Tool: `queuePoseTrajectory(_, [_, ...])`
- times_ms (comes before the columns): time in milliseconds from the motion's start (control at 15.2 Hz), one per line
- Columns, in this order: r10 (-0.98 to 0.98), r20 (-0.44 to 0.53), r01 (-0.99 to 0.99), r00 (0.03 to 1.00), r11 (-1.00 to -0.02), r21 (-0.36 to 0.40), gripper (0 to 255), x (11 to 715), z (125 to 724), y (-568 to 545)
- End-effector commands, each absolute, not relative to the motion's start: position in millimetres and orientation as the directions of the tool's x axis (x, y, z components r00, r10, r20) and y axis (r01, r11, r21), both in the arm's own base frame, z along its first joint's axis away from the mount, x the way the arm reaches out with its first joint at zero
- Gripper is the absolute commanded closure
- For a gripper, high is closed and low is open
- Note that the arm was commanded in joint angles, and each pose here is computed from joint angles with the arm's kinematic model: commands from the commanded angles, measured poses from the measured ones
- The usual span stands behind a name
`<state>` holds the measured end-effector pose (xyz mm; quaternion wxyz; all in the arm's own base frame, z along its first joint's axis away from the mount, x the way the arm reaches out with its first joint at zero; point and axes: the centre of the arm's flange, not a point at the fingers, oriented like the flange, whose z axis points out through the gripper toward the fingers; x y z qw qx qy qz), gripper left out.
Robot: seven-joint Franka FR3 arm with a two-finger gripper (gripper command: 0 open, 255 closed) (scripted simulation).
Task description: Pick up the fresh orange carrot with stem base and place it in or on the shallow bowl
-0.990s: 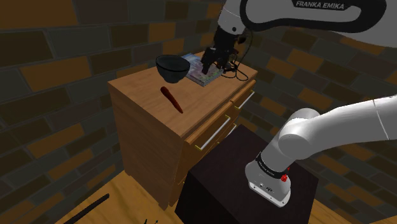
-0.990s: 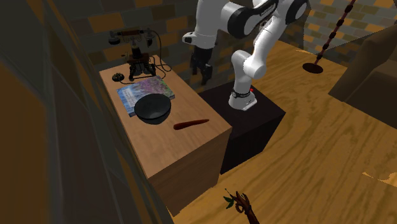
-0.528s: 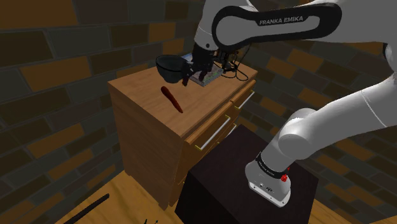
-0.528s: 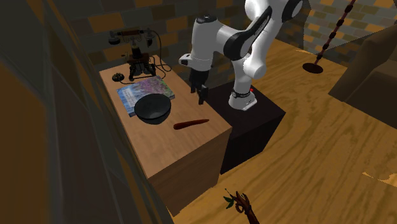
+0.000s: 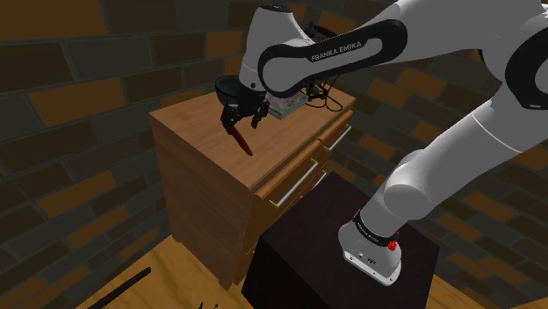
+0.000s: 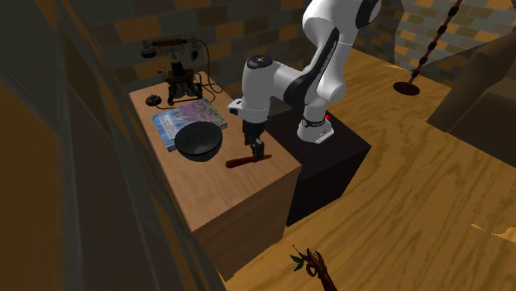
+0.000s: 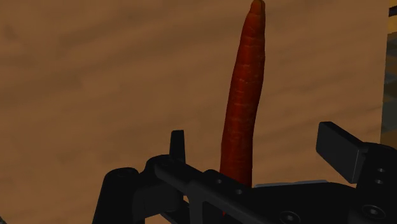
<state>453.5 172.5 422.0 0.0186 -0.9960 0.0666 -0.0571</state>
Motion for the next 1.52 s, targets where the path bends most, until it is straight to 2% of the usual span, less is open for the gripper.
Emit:
queuePoseTrajectory(0, [-0.138,0.111,-0.133,0.984,-0.99,-0.046,0,456.6,411.7,176.2])
queuePoseTrajectory(330, [-0.138,0.111,-0.133,0.984,-0.99,-0.046,0,459.4,387.7,176.9])
queuePoseTrajectory(858, [-0.138,0.111,-0.133,0.984,-0.99,-0.046,0,459.4,387.8,176.9])
queuePoseTrajectory(924, [-0.138,0.111,-0.133,0.984,-0.99,-0.046,255,459.4,387.8,176.9])
queuePoseTrajectory(1452, [-0.138,0.112,-0.133,0.984,-0.99,-0.046,255,463.0,385.1,178.4])
